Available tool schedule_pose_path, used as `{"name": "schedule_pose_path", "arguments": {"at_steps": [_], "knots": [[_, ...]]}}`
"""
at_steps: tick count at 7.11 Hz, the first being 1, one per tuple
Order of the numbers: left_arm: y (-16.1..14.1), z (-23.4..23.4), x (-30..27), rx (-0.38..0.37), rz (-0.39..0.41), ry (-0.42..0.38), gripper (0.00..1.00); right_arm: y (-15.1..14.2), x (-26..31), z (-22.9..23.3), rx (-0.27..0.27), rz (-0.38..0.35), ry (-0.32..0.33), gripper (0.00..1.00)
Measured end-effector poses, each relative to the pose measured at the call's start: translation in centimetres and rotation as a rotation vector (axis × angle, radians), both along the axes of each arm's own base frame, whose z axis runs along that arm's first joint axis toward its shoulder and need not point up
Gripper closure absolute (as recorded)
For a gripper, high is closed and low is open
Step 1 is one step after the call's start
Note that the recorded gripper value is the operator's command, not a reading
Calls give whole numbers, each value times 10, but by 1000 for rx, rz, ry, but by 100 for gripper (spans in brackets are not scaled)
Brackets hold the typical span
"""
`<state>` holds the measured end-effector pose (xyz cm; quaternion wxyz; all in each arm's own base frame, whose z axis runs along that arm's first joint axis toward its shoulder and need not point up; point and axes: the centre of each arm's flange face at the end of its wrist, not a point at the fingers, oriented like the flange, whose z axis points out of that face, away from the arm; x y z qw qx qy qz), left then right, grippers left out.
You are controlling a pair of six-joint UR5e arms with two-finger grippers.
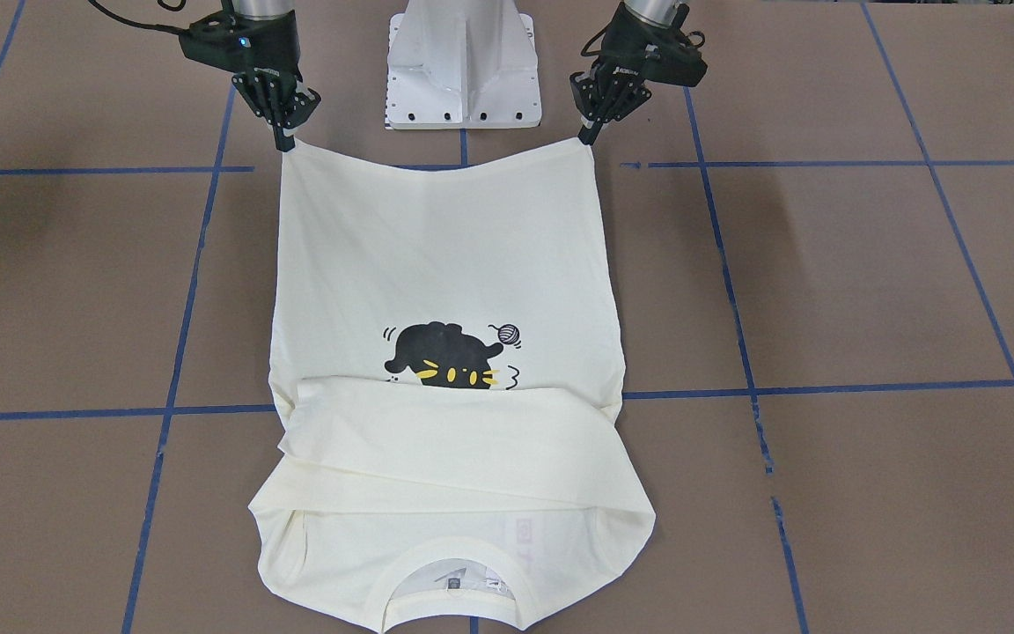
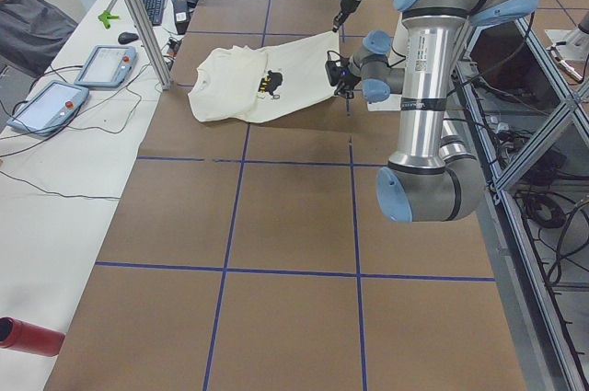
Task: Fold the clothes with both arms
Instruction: 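Lift the hem with both grippers and fold it toward the collar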
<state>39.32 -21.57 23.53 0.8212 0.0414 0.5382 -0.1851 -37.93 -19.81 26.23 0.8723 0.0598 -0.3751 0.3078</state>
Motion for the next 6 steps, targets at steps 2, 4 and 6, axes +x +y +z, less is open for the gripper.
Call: {"name": "schedule_pose_path", "arguments": {"at_steps": [2, 4, 6], "knots": [[20, -53, -76, -36, 76, 9, 100, 6, 74, -61, -62, -47, -63, 100], [13, -69, -109, -18, 114, 12, 100, -4, 97, -87, -60, -64, -87, 100], [-36, -75, -104, 107, 80, -49, 100, -31, 94, -100, 6, -71, -64, 100]]}}
